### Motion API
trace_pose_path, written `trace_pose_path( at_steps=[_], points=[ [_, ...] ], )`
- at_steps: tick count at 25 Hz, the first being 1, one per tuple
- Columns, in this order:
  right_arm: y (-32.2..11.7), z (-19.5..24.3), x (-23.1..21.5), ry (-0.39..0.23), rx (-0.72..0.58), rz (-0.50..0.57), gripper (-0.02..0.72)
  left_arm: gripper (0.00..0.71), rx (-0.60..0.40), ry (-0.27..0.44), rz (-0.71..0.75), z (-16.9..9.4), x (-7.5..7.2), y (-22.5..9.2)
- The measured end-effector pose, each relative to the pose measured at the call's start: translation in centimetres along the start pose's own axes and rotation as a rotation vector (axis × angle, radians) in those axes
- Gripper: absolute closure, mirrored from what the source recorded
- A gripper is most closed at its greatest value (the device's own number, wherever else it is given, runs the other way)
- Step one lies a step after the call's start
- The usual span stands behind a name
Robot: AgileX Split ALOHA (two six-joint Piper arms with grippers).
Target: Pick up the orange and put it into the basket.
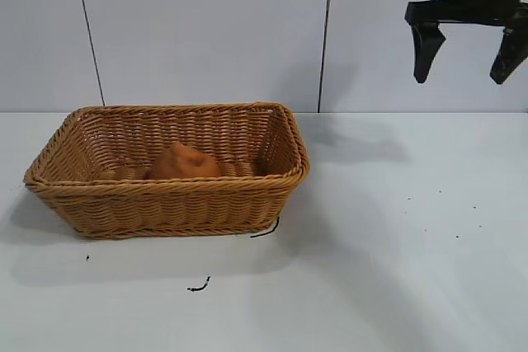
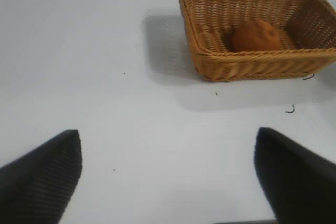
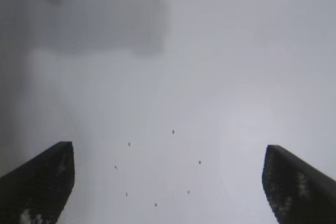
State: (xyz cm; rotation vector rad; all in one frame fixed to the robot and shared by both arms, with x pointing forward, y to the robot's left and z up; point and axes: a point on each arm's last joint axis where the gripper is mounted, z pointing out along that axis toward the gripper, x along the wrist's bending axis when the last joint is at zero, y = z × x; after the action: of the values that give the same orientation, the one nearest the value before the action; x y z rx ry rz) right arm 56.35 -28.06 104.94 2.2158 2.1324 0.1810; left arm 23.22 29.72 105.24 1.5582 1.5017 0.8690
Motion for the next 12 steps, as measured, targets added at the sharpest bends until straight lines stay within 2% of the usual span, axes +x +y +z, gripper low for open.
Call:
trace_pose_path(
  at_steps=[5, 12],
  points=[
    [-8.3, -2.7, -0.6, 0.003, -0.037, -0.003, 0.009, 0.071, 0.000, 0.000, 0.000, 0.0, 0.0, 0.0],
    [-18.7, -4.2, -1.5, 0.013, -0.208, -0.055, 0.009, 0.071, 0.000, 0.000, 0.000, 0.0, 0.0, 0.0]
  ],
)
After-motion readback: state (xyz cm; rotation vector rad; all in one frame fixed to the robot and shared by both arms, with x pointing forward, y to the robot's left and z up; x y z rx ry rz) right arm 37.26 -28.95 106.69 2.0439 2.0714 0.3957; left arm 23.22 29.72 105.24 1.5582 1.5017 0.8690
